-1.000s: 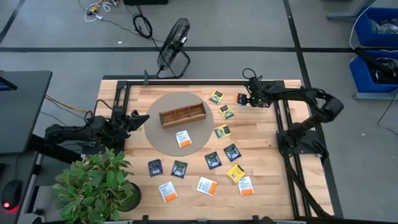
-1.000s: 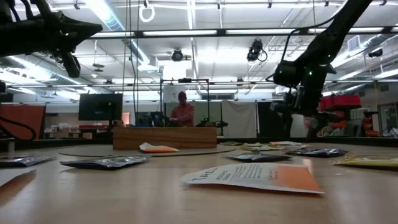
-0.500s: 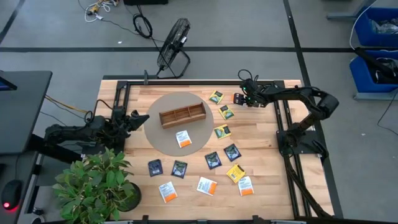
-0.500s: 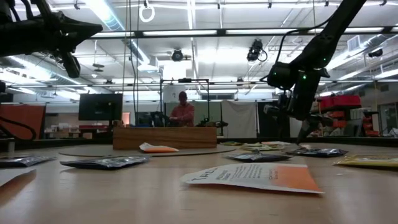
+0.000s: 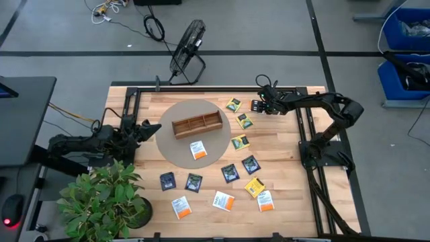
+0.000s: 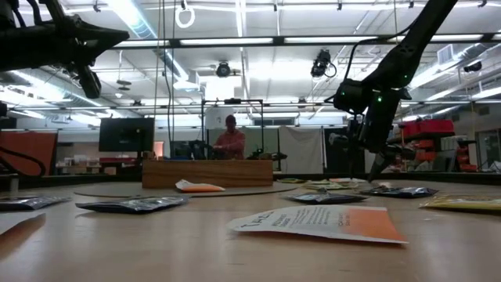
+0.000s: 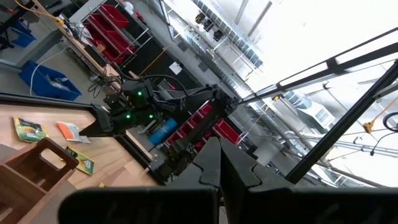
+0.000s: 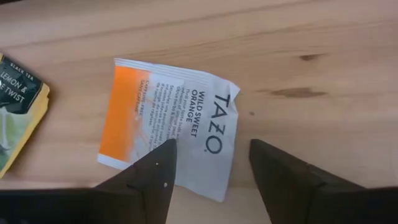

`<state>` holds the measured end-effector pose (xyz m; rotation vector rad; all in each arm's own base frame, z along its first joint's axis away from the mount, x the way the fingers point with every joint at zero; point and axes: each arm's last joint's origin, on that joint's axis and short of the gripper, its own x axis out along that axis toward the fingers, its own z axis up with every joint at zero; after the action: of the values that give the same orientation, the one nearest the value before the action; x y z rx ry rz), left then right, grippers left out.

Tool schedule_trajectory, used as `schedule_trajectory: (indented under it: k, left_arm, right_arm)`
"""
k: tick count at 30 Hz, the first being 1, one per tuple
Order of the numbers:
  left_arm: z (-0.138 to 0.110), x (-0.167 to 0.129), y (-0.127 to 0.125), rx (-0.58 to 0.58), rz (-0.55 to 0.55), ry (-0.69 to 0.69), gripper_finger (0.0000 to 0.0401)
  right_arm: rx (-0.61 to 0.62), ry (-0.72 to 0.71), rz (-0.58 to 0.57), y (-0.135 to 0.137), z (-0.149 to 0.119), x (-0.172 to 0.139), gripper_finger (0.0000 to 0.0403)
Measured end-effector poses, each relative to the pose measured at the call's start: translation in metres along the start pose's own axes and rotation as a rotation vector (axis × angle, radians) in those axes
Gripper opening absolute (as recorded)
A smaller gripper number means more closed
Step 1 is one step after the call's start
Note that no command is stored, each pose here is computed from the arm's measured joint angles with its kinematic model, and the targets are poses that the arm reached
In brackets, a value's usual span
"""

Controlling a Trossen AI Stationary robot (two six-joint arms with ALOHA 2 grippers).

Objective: Pick & Place Tea
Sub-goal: Put the white tea bag into the left section of the wooden organizer

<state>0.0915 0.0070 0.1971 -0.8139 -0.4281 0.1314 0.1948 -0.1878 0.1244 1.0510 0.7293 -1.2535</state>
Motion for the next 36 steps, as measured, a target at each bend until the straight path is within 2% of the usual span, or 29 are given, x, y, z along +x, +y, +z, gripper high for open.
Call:
schedule_trajectory:
  k: [5,9,19,24,27,31,36]
  left_arm:
    - [0.000,0.000,0.000,0.000,0.000,0.000,0.0003]
    - [0.000,0.000,0.000,0.000,0.000,0.000,0.0003]
    - [0.000,0.000,0.000,0.000,0.000,0.000,0.0003]
    - [0.000,0.000,0.000,0.000,0.000,-0.001,0.0003]
    - [0.000,0.000,0.000,0.000,0.000,0.000,0.0003]
    - [0.000,0.000,0.000,0.000,0.000,-0.001,0.0003]
    - [0.000,0.000,0.000,0.001,0.000,0.000,0.0003]
  right_arm:
    - [-0.015,0.001,-0.013,0.001,-0.002,0.006,0.0192]
    - [-0.061,-0.011,-0.037,0.003,-0.006,0.009,0.0159]
    - [-0.052,-0.021,-0.048,0.003,-0.006,0.011,0.0013]
    - [-0.077,-0.007,-0.043,0.003,-0.007,0.011,0.0004]
    - [-0.139,-0.004,-0.014,0.004,-0.006,0.006,0.0003]
    - [-0.236,0.030,0.032,0.003,-0.007,-0.008,0.0001]
    - [-0.329,-0.044,0.105,0.007,-0.001,-0.036,0.0001]
